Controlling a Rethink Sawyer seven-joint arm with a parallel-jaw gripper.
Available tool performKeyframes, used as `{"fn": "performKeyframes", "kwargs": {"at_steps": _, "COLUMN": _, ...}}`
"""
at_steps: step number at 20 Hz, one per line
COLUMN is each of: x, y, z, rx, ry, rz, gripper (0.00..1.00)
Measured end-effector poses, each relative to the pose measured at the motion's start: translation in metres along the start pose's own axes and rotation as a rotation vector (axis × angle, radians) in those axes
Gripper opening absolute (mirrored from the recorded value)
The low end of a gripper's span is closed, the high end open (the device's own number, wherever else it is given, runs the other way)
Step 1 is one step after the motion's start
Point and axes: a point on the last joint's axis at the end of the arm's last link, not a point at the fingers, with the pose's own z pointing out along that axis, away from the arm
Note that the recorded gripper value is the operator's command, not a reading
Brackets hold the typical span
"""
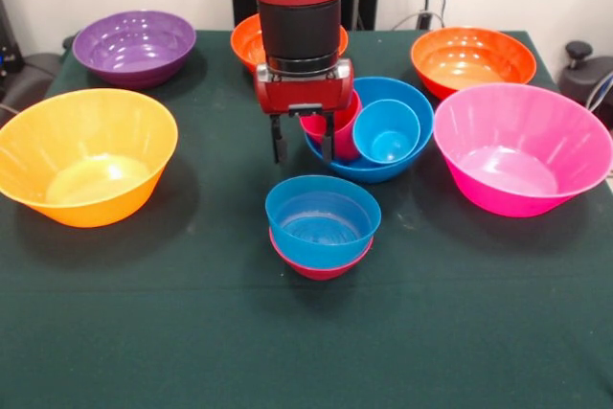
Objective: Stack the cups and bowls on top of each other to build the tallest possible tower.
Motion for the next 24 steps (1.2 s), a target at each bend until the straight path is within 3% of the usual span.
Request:
{"fn": "performKeyframes", "kwargs": {"at_steps": 16, "x": 0.006, "y": -0.005, "z": -0.001, "rx": 0.022, "ry": 0.001, "rz": -0.004, "gripper": 1.00}}
{"fn": "performKeyframes", "kwargs": {"at_steps": 24, "x": 0.015, "y": -0.010, "z": 0.001, "rx": 0.030, "ry": -0.024, "rz": 0.001, "gripper": 1.00}}
